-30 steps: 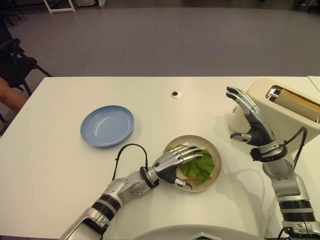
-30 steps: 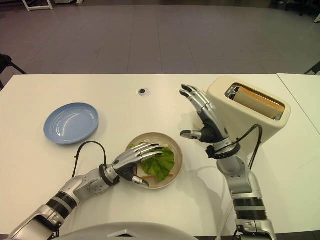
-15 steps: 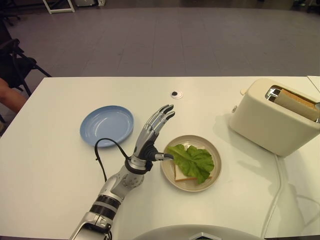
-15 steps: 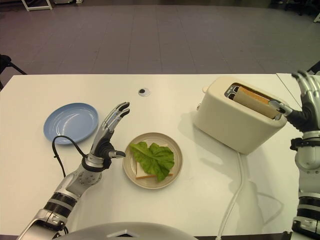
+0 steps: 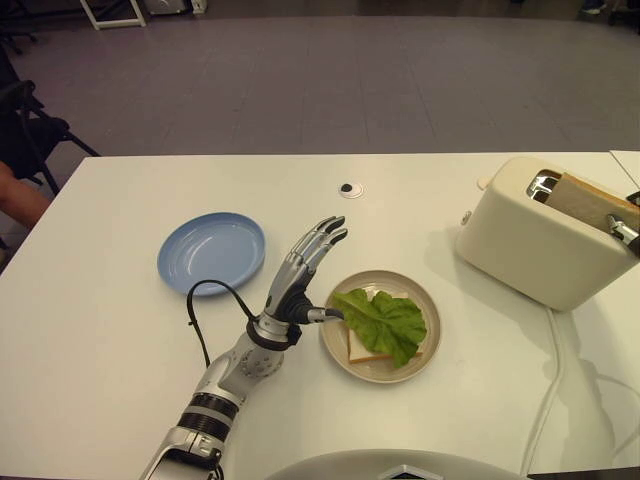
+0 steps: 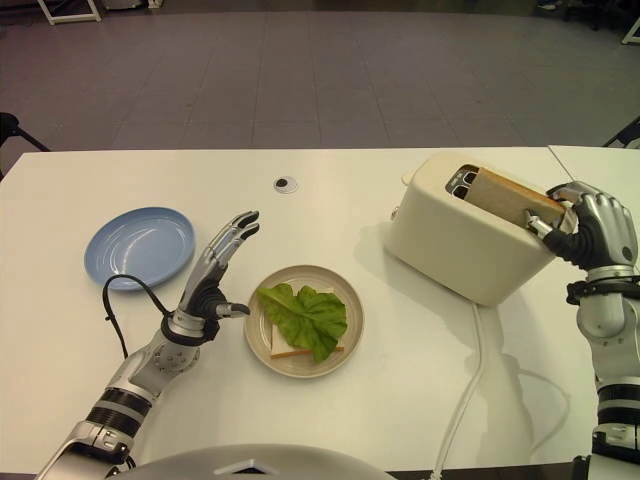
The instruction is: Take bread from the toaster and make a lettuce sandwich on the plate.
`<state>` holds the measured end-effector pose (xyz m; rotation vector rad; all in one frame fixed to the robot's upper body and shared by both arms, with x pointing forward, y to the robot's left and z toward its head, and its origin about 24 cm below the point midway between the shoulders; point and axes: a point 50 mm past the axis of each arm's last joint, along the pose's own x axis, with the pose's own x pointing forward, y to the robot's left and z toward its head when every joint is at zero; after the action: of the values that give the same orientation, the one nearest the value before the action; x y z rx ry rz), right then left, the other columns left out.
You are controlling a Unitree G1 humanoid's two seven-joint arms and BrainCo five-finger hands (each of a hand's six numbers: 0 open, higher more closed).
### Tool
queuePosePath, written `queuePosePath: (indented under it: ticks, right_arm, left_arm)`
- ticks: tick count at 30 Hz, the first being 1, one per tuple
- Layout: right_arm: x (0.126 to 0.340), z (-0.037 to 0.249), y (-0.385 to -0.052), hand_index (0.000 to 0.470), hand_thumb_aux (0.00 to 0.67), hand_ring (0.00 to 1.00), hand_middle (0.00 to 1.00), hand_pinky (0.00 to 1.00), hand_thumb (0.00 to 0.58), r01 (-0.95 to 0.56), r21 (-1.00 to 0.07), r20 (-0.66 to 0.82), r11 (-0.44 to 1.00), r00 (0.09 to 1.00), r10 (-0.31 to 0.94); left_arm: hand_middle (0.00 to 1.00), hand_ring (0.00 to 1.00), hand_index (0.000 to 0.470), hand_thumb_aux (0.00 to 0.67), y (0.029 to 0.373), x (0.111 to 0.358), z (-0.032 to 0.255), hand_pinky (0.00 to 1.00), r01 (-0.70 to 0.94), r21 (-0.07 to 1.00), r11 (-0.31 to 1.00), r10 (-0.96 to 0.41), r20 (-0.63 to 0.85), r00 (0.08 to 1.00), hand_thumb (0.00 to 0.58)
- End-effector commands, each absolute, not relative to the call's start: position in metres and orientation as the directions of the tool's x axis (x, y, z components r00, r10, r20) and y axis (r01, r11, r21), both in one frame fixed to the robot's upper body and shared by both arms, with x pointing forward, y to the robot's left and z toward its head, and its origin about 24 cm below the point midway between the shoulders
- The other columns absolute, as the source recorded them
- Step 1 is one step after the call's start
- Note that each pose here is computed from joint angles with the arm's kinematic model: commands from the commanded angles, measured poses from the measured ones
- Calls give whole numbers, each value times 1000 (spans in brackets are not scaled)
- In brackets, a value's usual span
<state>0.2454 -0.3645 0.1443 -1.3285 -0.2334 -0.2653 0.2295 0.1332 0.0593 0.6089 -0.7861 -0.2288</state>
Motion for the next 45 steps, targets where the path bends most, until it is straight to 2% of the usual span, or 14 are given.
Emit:
queuePosePath:
  ticks: [1,3,7,10,12,15,18,20,22,25,28,33,39,45]
  right_arm:
    - [242,140,-358,470,670,722,722,722,580,286,-927,286,244,958,-35]
    - [241,146,-355,470,670,831,831,831,580,312,-918,316,243,949,-27]
    - [238,165,-350,470,670,965,965,965,580,439,-868,445,232,895,-28]
    - [237,185,-343,470,670,980,980,980,580,573,-788,585,225,811,-16]
    - [232,203,-335,470,670,980,980,980,580,677,-695,700,240,714,16]
    - [223,223,-301,470,670,980,980,980,580,698,-592,797,403,582,161]
    - [225,219,-267,470,670,976,976,976,580,525,-632,750,569,600,279]
    - [230,194,-236,470,670,973,973,973,580,232,-738,585,634,688,429]
    - [230,166,-208,470,670,973,973,973,580,-64,-777,412,626,701,582]
    - [231,133,-187,470,670,973,973,973,580,-347,-742,239,574,663,710]
    - [249,105,-175,470,670,976,976,976,580,-534,-643,115,549,641,759]
    - [276,84,-164,470,670,976,976,976,580,-600,-598,8,531,658,753]
    - [277,53,-151,470,670,980,980,980,580,-667,-602,-145,439,632,761]
    - [284,79,-154,470,670,980,980,980,580,-677,-475,-7,562,642,767]
  left_arm:
    - [0,0,0,0,136,228,51,0,-10,605,796,-412,555,723,0]
    - [0,0,0,0,136,228,50,0,-8,605,796,-412,551,726,0]
    - [0,0,0,0,137,229,47,0,-7,607,795,-406,541,736,0]
    - [0,0,0,0,138,230,45,0,-17,605,796,-393,539,745,0]
    - [0,0,0,0,139,231,44,0,-22,604,797,-387,539,748,0]
    - [0,0,0,0,142,233,43,0,-39,596,802,-366,542,757,0]
    - [0,0,0,0,142,234,43,0,-46,588,807,-355,546,759,0]
    - [0,0,0,0,140,236,43,0,-43,584,811,-357,551,755,0]
    - [0,0,0,0,139,238,44,0,-44,579,814,-354,556,752,0]
    - [0,0,0,0,139,241,44,0,-46,573,818,-350,560,751,0]
    - [0,0,0,0,141,244,45,0,-59,567,821,-338,568,750,0]
    - [0,0,0,0,150,246,54,0,-115,508,854,-273,625,732,0]
    - [0,0,0,0,153,245,63,0,-117,486,866,-275,657,702,0]
    - [0,0,0,0,154,249,60,0,-106,491,865,-279,645,711,0]
